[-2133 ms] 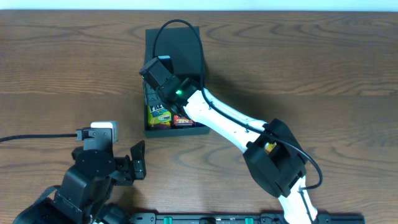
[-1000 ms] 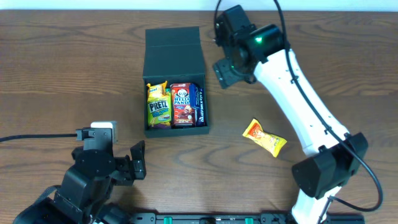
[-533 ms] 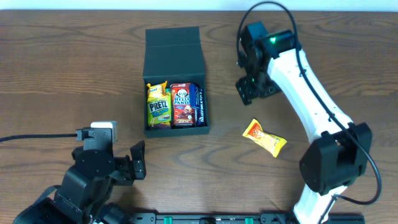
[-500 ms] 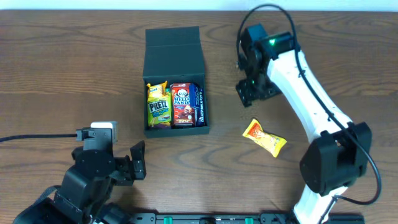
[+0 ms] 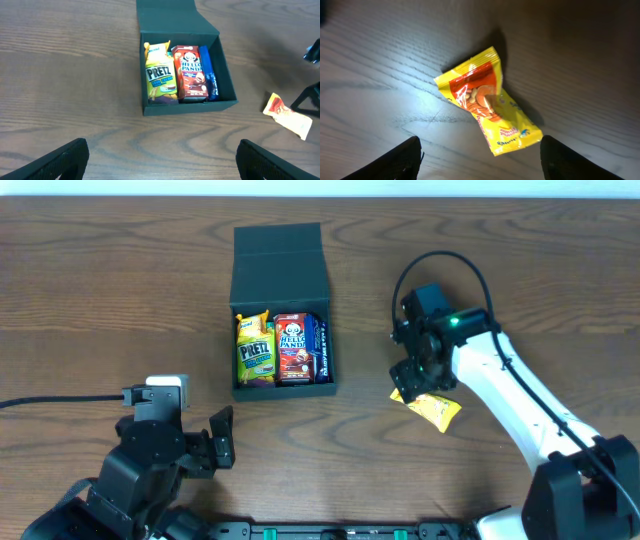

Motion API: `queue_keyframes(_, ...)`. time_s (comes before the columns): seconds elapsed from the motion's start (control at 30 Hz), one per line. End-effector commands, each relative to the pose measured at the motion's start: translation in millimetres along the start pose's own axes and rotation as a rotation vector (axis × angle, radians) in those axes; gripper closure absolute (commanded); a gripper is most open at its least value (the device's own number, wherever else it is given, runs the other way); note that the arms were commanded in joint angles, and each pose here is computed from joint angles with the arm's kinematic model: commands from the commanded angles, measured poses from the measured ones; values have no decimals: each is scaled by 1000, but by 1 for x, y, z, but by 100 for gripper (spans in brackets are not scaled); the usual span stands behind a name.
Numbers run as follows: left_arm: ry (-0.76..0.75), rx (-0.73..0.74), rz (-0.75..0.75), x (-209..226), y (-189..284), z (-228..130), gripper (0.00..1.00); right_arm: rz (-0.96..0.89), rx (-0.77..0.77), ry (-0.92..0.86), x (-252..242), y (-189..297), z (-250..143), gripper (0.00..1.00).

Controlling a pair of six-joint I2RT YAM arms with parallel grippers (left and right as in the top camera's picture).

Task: Pack container
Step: 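Lower the right gripper onto the orange candy packet and grasp it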

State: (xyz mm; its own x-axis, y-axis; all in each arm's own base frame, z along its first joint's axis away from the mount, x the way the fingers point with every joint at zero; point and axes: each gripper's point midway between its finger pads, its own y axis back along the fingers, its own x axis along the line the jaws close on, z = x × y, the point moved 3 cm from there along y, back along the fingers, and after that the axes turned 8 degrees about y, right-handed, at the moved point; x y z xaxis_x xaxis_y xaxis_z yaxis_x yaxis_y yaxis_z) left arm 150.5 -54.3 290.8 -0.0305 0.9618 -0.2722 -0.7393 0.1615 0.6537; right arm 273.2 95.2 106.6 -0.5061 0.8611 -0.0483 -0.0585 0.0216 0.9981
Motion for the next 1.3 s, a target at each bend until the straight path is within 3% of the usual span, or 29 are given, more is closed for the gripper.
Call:
queue_keyframes(0.0,13,-3,-2,0,2,1,5,17,10,31,3,-10,-6,26)
queue_keyframes(0.67,13,-3,-2,0,2,1,5,-46,-18,32,1,-66,-25,28)
queue_keyframes(0.77,13,-3,-2,0,2,1,5,-49,-29,31,0,-66,-22,34)
queue_keyframes(1.07,13,-3,-2,0,2,1,5,-53,-54,28,-1,-66,-17,72)
queue_keyframes(1.27,13,-3,-2,0,2,1,5,-54,-76,-20,-1,-66,-13,83)
